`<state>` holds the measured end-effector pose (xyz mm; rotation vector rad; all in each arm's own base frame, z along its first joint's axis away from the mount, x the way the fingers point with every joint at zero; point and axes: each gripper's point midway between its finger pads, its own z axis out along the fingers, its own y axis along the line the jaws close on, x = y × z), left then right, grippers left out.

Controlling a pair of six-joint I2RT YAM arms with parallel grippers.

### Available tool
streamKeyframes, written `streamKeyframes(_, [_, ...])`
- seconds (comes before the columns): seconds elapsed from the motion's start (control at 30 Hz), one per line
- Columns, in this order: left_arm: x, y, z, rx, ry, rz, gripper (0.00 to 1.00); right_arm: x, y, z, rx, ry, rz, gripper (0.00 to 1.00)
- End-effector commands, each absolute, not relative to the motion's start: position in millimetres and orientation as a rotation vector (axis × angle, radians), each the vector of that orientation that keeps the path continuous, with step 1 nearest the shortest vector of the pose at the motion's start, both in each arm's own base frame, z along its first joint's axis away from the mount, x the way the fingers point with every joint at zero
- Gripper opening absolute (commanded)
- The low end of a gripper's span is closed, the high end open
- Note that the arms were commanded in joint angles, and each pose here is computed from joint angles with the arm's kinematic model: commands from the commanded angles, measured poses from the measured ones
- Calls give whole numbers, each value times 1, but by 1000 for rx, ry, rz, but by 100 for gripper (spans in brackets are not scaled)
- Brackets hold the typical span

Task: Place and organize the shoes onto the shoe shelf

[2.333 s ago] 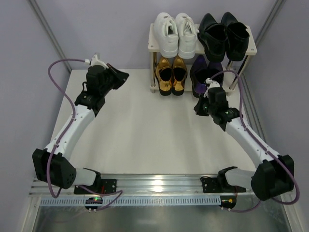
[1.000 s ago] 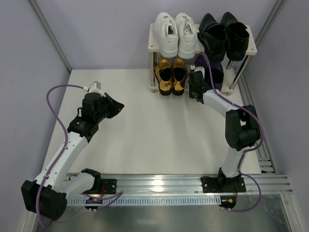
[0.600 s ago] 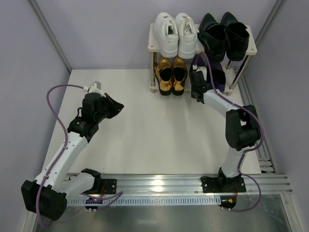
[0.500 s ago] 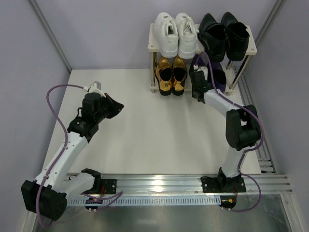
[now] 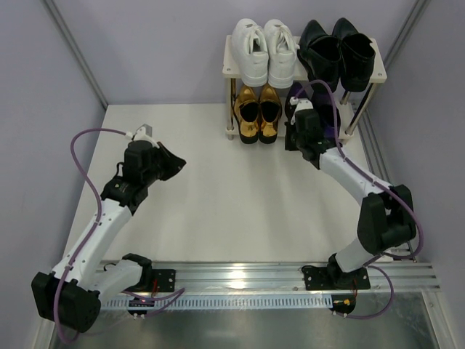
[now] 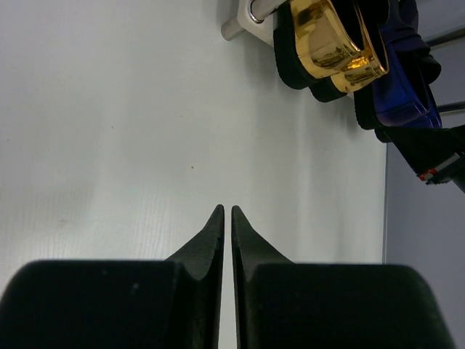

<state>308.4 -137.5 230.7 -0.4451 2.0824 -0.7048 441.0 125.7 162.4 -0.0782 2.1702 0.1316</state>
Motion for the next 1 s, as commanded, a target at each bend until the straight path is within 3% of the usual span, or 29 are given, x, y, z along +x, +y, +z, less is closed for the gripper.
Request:
streamKeyframes(0.0, [302,-137,256,-403,2030,-724,5,409,155,210,-119,2071,257,4])
streamKeyframes(0.13, [294,-140,263,-367,2030,-749,3,361,162,229,-114,2065,317,4])
streamKeyframes(0.33, [275,-142,267,-327,2061,-783,0,305,127,330,-71,1879,326,5])
streamKeyframes(0.47, [263,-139,271,-309,2073,-778,2,273,108,380,-78,1821,316,15])
streamKeyframes(0.5, [259,-138,272,-306,2077,-778,8,266,105,390,-72,1807,323,24])
streamKeyframes(0.53, [254,-137,276,-299,2063,-788,17,259,104,407,-75,1777,343,55])
streamKeyframes(0.57, [251,-137,278,-297,2059,-791,43,253,103,409,-83,1785,348,81])
streamKeyframes(0.6, [248,-135,276,-298,2060,-789,57,248,103,413,-92,1781,362,97])
streamKeyframes(0.63, [242,-132,278,-305,2051,-781,68,241,103,426,-93,1761,390,97])
streamKeyframes(0.67, [240,-130,277,-313,2051,-775,96,235,103,425,-95,1779,401,97])
streamKeyframes(0.7, [237,-128,276,-317,2052,-767,100,231,103,429,-97,1776,414,97])
streamKeyframes(0.97, [217,-117,277,-342,2033,-755,100,188,100,469,-149,1740,511,97])
